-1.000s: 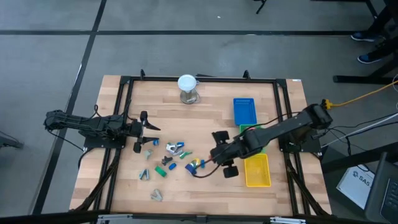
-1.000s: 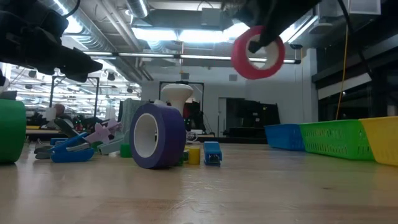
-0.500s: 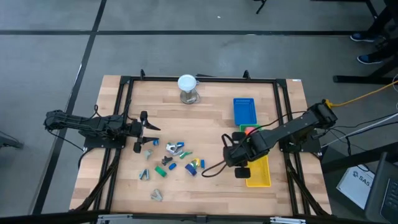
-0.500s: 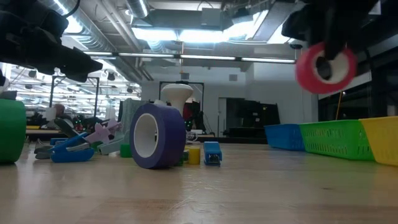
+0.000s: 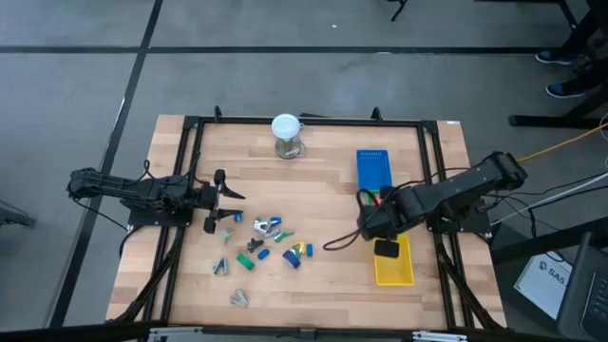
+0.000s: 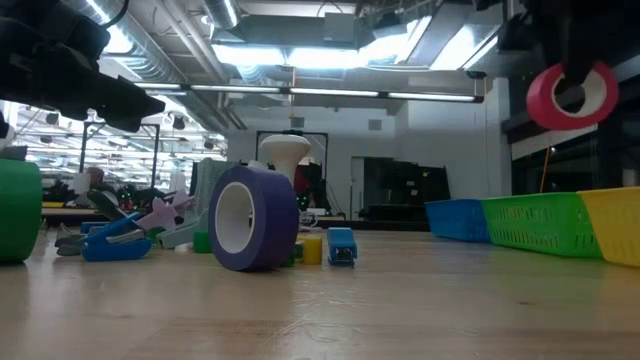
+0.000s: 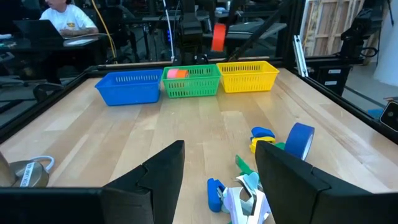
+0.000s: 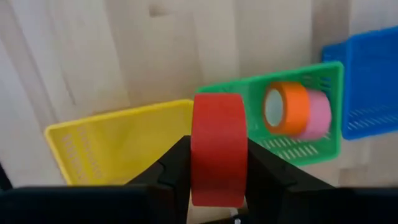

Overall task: Pick and place Stapler, Stapler remover, tape
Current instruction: Put the red tape into the green bin, then put the blue tape into the green bin

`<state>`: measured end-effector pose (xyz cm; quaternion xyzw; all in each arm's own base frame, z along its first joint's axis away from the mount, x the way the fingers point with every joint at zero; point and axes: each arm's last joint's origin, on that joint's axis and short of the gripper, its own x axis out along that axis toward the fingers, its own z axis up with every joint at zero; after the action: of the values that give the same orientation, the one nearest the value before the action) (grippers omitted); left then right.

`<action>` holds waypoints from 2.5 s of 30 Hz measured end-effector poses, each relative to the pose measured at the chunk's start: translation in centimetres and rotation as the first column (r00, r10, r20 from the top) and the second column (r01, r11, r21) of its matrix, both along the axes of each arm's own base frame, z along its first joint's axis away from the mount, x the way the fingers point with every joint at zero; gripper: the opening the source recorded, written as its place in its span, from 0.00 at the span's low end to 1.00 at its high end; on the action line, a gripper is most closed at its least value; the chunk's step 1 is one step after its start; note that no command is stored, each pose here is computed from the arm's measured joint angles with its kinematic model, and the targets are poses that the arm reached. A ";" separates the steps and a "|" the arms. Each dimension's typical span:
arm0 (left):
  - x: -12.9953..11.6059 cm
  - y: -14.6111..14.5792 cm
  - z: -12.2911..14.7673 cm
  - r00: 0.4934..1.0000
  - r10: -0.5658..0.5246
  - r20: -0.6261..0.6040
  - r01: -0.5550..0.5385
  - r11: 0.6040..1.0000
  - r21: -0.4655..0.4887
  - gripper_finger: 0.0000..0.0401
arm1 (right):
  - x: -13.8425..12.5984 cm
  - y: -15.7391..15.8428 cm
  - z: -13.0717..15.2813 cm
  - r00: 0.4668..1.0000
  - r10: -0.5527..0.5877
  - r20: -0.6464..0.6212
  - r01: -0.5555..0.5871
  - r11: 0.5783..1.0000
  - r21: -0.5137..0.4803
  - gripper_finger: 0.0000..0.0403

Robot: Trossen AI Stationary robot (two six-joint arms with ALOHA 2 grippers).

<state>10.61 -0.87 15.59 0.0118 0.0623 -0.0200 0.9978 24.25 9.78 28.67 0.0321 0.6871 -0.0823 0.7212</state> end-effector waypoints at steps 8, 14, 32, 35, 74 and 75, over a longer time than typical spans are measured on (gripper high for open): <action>0.0 0.0 0.0 1.000 0.000 0.000 0.000 1.000 0.000 0.49 | -0.9 -1.2 -2.3 0.999 0.009 -0.037 -0.011 0.999 -0.040 0.28; 0.0 0.0 0.0 1.000 0.000 0.000 0.000 1.000 0.000 0.49 | -1.9 -2.9 -4.6 1.000 -0.026 0.016 0.027 0.997 -0.078 0.30; 0.0 0.0 0.0 1.000 0.000 0.000 0.000 1.000 0.000 0.49 | -3.0 -4.2 -9.9 0.994 0.028 0.104 -0.022 0.998 -0.059 0.30; 0.0 0.0 0.0 1.000 0.000 0.000 0.000 1.000 0.000 0.49 | -3.2 -4.4 -10.1 0.994 0.026 0.107 -0.015 0.995 -0.101 0.31; 0.0 0.0 0.0 1.000 0.000 0.000 0.000 1.000 0.000 0.49 | -2.8 -4.5 -8.3 0.994 0.039 0.103 -0.021 0.986 -0.166 0.52; 0.0 0.0 0.0 1.000 0.000 0.000 0.000 1.000 0.000 0.49 | -2.7 -4.4 -8.0 0.994 0.032 0.104 -0.015 0.986 -0.165 0.51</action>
<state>10.61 -0.87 15.58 0.0117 0.0624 -0.0198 0.9978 21.56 5.35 20.67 -0.0313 0.6390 -0.1282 0.7578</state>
